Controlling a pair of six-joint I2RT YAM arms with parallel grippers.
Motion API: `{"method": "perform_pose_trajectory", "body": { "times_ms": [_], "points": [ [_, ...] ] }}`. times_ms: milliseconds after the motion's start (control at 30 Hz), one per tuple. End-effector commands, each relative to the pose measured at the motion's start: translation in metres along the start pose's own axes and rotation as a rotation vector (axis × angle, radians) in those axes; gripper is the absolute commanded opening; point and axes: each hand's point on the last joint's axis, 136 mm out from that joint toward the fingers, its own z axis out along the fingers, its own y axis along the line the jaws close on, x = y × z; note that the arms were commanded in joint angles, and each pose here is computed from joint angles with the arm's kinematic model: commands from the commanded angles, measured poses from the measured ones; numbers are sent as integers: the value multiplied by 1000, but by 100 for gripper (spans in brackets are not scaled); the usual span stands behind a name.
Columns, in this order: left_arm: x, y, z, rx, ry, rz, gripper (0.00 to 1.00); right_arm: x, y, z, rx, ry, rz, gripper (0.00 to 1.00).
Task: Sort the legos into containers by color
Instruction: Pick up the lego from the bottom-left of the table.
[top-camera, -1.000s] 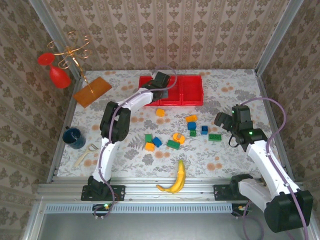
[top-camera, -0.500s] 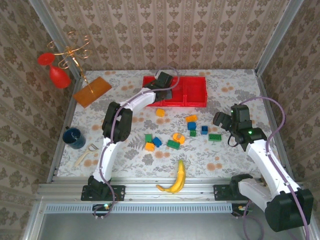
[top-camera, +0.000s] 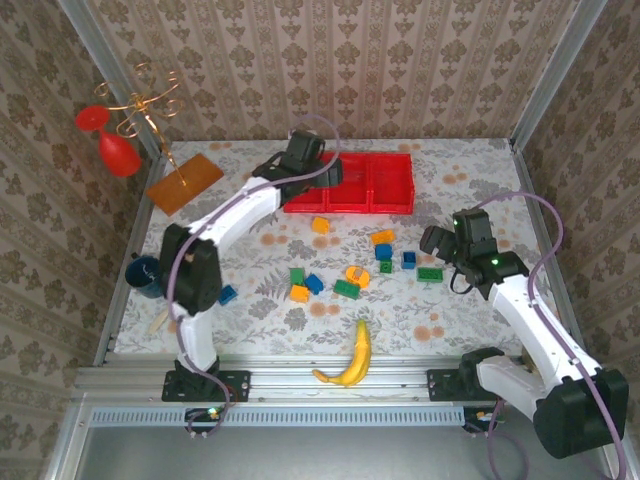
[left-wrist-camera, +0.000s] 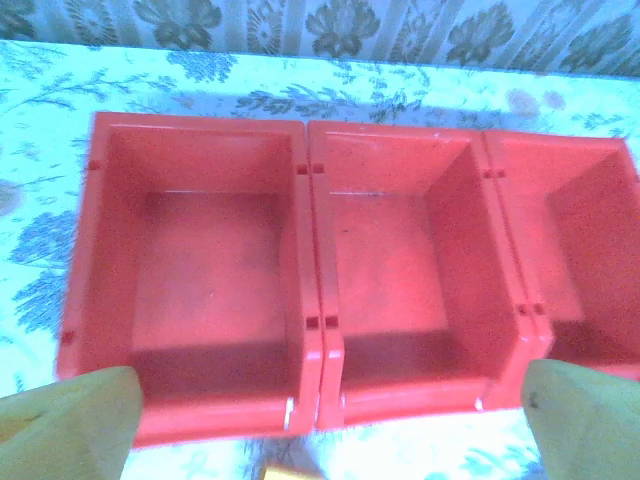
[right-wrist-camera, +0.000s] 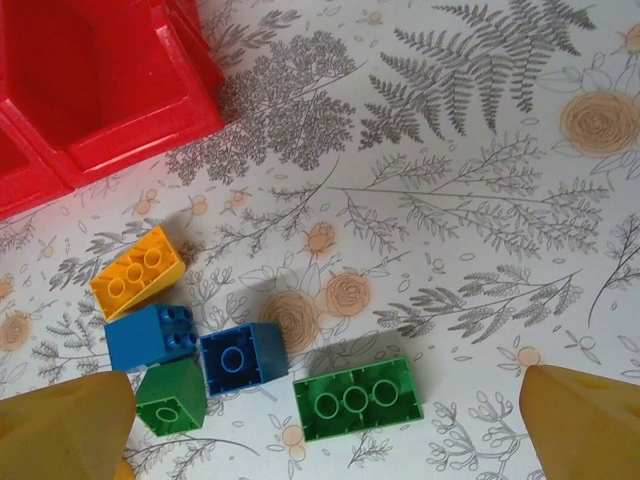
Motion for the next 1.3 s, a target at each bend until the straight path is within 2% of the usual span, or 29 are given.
{"method": "perform_pose_trajectory", "body": {
  "times_ms": [0,167,333,500,667,900,1267],
  "points": [
    [14,17,-30,-26,-20,69,100,5,-2,-2,41,30,19,100],
    [74,71,-79,-153,60,123,100,7,-1,2,68,44,31,100],
    [140,123,-127,-276,172,97,100,1,-2,3,99,40,24,100],
    [190,158,-162,-352,246,1,100,-1,0,7,114,47,31,100],
    [235,182,-177,-392,315,-129,100,-3,1,6,124,52,33,100],
    [271,198,-191,-437,363,-210,100,-2,-3,2,127,37,54,100],
    [299,204,-179,-450,438,-250,97,-4,-8,-1,148,21,65,100]
  ]
}}
